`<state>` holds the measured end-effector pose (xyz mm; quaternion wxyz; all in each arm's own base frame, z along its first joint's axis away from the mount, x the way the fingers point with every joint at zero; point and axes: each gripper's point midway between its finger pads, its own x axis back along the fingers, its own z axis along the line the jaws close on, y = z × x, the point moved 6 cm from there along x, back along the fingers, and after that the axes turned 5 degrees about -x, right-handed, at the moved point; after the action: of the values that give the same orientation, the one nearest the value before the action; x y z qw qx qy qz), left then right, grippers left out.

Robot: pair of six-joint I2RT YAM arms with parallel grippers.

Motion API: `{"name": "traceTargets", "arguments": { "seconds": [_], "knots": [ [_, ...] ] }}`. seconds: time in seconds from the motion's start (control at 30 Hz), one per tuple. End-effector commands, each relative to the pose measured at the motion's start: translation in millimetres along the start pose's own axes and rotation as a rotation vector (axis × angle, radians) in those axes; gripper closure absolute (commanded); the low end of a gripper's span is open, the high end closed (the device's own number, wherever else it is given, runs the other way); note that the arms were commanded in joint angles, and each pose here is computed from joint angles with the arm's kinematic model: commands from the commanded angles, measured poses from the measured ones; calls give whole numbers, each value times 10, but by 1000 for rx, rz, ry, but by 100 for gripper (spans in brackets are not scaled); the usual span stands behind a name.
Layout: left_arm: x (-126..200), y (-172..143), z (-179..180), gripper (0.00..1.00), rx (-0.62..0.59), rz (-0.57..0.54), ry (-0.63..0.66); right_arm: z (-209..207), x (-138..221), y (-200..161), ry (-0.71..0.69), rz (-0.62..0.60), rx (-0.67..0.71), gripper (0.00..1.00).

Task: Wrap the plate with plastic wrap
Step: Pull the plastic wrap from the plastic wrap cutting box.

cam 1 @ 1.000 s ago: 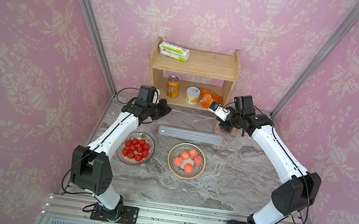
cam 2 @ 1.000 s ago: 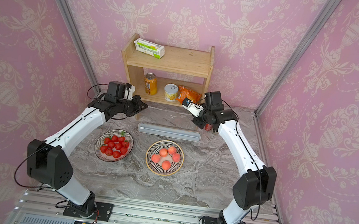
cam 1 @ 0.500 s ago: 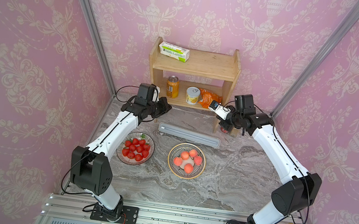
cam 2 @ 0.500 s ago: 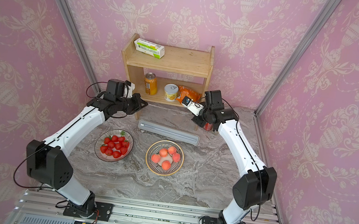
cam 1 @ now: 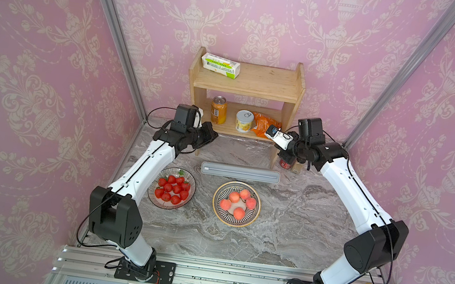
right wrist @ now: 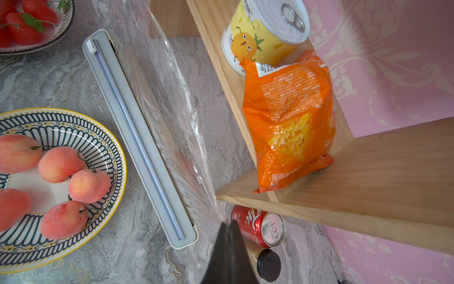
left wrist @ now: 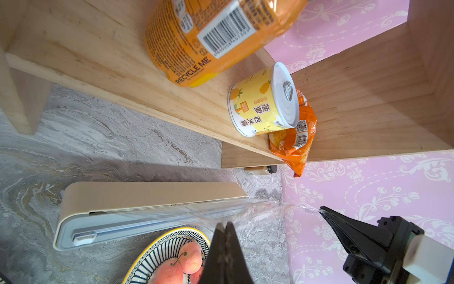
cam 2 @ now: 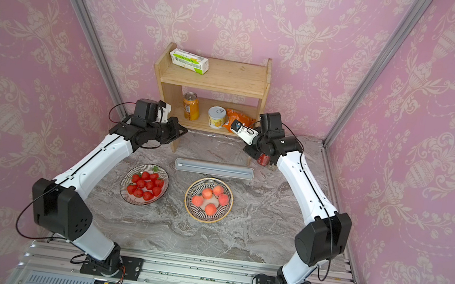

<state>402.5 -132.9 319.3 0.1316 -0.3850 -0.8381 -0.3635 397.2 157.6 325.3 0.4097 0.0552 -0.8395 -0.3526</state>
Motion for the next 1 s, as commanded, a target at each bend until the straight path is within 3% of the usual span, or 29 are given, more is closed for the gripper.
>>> {"name": "traceTargets", "arguments": {
  "seconds": [0.0, 0.97],
  "knots": [
    [254, 138, -289, 100, -56, -78, -57, -129, 250, 234, -76, -84, 11, 100],
    [473, 252, -517, 100, -95, -137, -84, -210, 512, 446, -143, -143, 43, 100]
  ]
}}
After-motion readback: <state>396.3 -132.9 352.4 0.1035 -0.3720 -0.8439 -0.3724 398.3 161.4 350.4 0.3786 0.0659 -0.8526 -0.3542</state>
